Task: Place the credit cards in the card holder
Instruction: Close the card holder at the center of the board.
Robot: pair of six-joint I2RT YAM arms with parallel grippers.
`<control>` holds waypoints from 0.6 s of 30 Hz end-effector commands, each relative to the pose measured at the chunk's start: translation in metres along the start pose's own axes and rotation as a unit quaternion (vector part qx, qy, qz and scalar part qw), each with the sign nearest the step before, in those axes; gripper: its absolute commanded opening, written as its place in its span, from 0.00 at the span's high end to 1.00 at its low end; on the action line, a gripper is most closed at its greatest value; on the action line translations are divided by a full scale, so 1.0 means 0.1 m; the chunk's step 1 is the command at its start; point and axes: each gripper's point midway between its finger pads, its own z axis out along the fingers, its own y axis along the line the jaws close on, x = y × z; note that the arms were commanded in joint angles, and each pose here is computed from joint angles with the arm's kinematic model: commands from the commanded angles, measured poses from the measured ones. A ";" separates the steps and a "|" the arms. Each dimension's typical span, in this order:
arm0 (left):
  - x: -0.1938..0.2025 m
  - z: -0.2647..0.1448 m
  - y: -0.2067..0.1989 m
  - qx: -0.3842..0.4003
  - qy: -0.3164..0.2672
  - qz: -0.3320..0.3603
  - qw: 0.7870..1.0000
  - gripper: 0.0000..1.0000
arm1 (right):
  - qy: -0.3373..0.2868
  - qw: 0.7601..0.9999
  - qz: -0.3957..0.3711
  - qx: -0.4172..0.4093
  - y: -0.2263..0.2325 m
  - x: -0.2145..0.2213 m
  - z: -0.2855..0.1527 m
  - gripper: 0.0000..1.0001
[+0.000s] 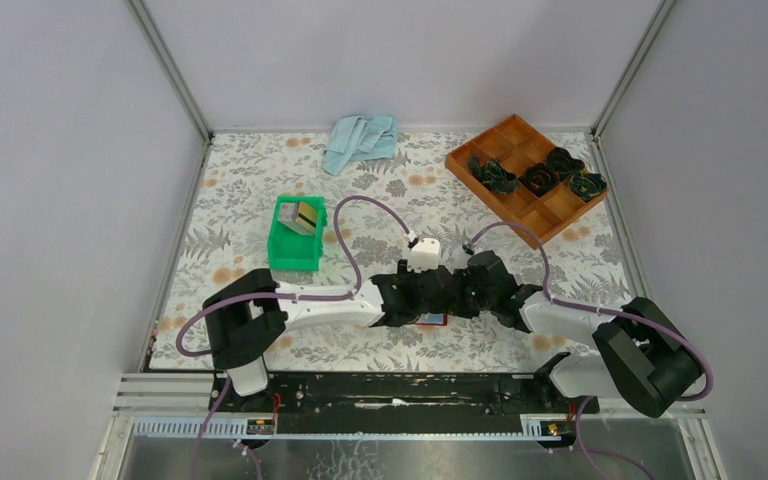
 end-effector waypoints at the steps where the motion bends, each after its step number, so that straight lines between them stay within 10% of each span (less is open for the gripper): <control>1: -0.10 -0.04 -0.14 0.021 -0.022 -0.020 0.999 0.43 | -0.010 1.000 0.000 0.020 -0.09 0.01 0.02 0.88; 18: -0.28 -0.23 -0.28 0.096 -0.085 -0.106 0.986 0.40 | -0.020 0.999 0.002 0.035 -0.14 0.00 -0.06 0.88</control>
